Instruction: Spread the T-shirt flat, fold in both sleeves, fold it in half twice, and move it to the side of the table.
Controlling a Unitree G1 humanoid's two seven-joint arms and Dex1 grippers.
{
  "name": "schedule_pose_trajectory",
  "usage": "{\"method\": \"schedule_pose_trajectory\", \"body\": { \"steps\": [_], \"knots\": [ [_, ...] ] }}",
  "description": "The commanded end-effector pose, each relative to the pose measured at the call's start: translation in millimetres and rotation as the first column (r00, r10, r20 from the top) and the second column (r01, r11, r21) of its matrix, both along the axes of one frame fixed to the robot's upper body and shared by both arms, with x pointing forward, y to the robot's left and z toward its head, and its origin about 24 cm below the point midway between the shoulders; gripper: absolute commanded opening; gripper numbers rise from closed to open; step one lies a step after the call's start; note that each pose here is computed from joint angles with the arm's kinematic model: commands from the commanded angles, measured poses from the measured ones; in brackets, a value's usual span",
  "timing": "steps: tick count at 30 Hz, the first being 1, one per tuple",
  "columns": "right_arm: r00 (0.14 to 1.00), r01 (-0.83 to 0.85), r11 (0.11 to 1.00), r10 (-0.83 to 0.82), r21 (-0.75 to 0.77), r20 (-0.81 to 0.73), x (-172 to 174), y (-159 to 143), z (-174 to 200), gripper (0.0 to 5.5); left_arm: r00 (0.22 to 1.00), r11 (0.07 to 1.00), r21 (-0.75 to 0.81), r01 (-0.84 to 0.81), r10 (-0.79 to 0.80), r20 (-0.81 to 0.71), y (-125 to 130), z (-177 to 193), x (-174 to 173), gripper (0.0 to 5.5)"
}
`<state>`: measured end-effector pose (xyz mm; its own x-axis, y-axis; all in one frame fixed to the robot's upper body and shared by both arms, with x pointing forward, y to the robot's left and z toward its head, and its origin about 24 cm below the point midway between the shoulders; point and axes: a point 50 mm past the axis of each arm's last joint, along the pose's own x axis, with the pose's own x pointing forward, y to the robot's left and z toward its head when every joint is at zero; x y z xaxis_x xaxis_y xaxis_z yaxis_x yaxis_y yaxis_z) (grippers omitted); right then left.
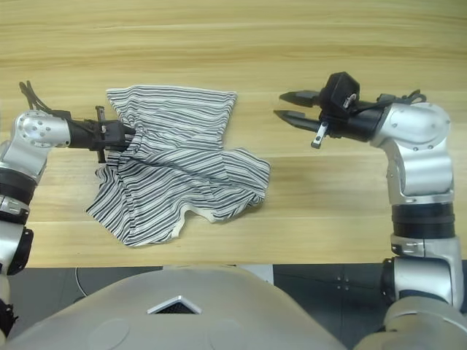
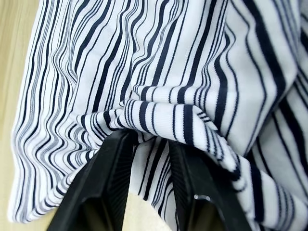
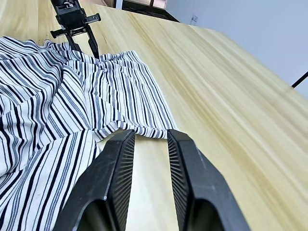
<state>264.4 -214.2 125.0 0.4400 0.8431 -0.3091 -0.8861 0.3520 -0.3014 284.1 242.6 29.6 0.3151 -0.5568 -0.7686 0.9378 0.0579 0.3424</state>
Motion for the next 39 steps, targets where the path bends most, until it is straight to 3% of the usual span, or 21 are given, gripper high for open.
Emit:
{"method": "schedule_pose_trajectory", "body": {
  "steps": [1, 9, 15, 17, 21, 25, 28, 31, 33, 36, 39],
  "knots": [
    [0.999, 0.003, 0.999, -0.005, 0.045, 0.049, 16, 25, 0, 1.21, 0.997, 0.990, 0.128, -0.057, 0.049, 0.068, 20, -13, -4, 1.34],
    [0.999, -0.030, 0.996, 0.028, 0.086, 0.014, 59, 128, -54, 1.21, 0.952, 0.980, 0.183, -0.076, 0.017, 0.307, 48, 29, 1, 1.34],
    [0.995, -0.001, 1.000, -0.002, -0.027, -0.096, 68, 178, -93, 1.21, 0.858, 0.993, -0.016, 0.116, -0.092, 0.505, 3, 74, -27, 1.34],
    [0.987, 0.057, 0.984, -0.081, -0.171, -0.136, 68, 174, -112, 1.21, 0.847, 0.984, -0.068, 0.163, -0.104, 0.521, -12, 84, -46, 1.34],
    [0.962, 0.176, 0.876, -0.249, -0.449, -0.109, 74, 126, -133, 1.21, 0.847, 0.964, -0.132, 0.232, -0.133, 0.515, -37, 94, -79, 1.34],
    [0.922, 0.356, 0.739, -0.378, -0.572, 0.087, 98, 80, -111, 1.21, 0.886, 0.951, -0.191, 0.242, -0.136, 0.444, -55, 85, -103, 1.34],
    [0.930, 0.367, 0.773, -0.297, -0.517, 0.216, 111, 90, -86, 1.21, 0.925, 0.954, -0.217, 0.205, -0.117, 0.361, -60, 58, -112, 1.34],
    [0.931, 0.274, 0.824, -0.098, -0.496, 0.351, 109, 119, -78, 1.21, 0.944, 0.952, -0.253, 0.170, -0.084, 0.318, -66, 37, -109, 1.34],
    [0.851, 0.253, 0.821, 0.064, -0.512, 0.522, 108, 134, -70, 1.21, 0.947, 0.956, -0.245, 0.160, -0.079, 0.312, -69, 25, -102, 1.34],
    [0.600, 0.313, 0.817, 0.225, -0.484, 0.767, 116, 146, -41, 1.21, 0.946, 0.952, -0.259, 0.165, -0.078, 0.315, -75, 18, -96, 1.34],
    [0.380, 0.330, 0.812, 0.354, -0.482, 0.855, 121, 150, -19, 1.21, 0.938, 0.957, -0.251, 0.148, -0.056, 0.341, -77, 12, -84, 1.34]
  ]
}}
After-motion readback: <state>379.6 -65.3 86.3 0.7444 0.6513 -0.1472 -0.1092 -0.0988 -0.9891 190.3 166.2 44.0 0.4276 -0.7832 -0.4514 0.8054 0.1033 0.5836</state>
